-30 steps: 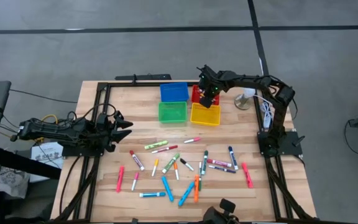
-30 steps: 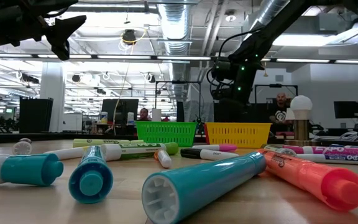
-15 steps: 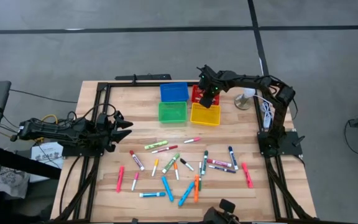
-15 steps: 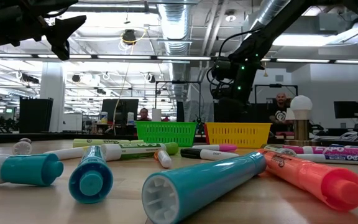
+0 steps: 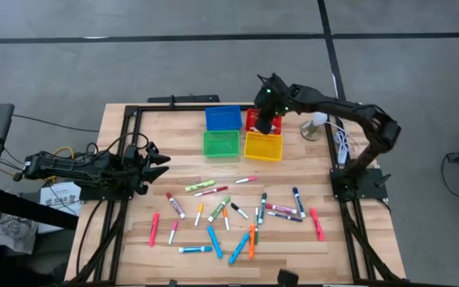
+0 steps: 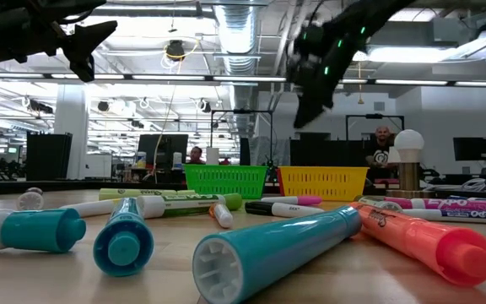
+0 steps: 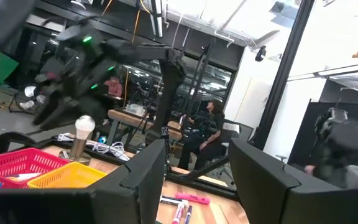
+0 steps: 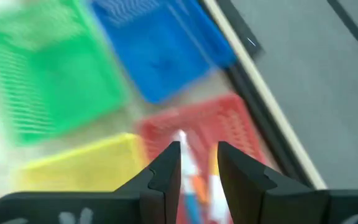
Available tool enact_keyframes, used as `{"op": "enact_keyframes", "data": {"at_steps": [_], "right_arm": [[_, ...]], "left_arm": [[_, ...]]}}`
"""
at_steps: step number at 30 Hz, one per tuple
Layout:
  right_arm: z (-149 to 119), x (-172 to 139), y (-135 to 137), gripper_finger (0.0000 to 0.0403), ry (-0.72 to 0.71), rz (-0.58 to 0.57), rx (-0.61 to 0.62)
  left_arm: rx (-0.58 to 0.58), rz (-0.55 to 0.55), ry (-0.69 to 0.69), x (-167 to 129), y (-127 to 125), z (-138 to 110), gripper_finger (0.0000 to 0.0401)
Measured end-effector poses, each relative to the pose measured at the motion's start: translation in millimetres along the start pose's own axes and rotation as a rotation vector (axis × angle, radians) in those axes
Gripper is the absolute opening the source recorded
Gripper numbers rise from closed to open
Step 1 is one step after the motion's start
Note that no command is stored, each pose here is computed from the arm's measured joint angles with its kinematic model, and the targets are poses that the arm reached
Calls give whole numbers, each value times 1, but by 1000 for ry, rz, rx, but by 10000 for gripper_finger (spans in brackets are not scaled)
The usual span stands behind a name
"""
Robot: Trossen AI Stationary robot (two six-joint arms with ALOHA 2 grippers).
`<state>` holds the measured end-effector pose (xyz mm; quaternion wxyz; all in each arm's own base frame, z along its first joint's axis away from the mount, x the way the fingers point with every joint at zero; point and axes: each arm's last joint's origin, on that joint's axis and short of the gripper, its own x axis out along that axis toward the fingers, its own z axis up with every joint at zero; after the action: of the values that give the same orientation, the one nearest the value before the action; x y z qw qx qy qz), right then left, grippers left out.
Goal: Pick & Place Markers
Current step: Put the top pink highlighter into the red bin
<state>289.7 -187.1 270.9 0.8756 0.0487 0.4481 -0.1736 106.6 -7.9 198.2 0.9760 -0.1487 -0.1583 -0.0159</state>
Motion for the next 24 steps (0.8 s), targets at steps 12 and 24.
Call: {"op": "enact_keyframes", "data": {"at_steps": [12,24], "right_arm": [[11,-66,100,95,-177,297,-235],[-4,-65,158,101,-68,422,-410]], "left_arm": [[0,0,0,0,0,0,177],[0,-1,-1,0,0,0,177]]}}
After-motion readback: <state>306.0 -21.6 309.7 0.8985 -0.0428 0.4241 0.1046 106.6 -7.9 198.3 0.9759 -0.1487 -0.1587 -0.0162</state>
